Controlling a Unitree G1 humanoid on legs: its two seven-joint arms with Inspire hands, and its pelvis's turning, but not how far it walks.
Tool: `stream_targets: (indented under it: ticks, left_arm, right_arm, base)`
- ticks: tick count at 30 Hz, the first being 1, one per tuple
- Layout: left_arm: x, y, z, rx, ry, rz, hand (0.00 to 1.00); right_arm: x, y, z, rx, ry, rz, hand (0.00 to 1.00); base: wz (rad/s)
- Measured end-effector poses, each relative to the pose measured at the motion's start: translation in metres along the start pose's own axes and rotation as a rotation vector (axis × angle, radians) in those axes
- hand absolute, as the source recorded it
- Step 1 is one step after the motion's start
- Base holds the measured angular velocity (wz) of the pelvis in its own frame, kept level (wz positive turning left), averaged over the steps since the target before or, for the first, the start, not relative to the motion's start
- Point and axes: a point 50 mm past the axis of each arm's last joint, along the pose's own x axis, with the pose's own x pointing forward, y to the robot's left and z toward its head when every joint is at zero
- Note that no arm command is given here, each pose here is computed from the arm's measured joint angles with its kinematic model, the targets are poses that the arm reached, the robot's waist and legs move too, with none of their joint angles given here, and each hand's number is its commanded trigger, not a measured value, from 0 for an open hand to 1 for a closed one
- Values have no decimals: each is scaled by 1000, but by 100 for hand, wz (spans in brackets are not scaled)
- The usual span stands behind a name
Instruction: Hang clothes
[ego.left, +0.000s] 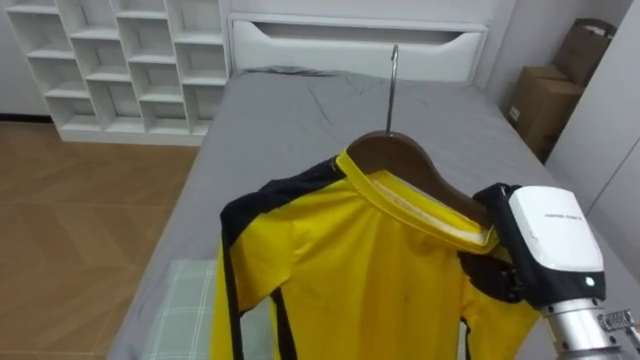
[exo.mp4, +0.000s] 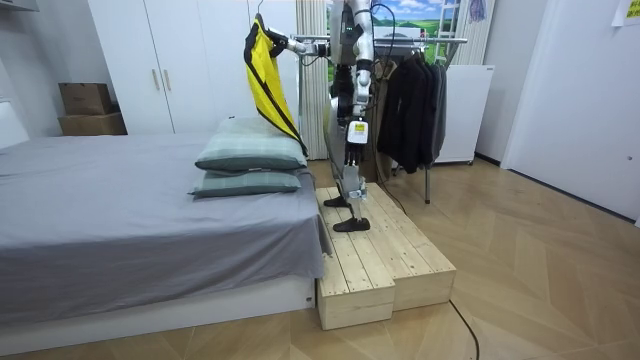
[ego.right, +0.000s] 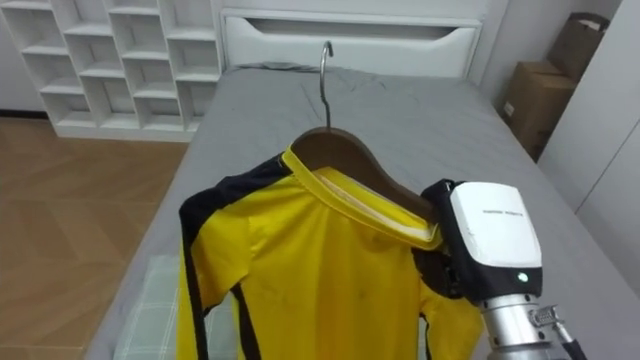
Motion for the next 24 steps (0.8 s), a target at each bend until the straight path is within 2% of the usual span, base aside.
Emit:
stream_targets:
  ticks: [6,24]
  left_arm:
    - [2,-14,9,23,-23,-33,0]
    - [1,-15,2,25,-10,-30,0]
  right_arm:
    - [2,-3,3,39,-4,17,100]
    - [5,-5,2,74,23,34,100]
  base:
    - [-1]
    - [0]
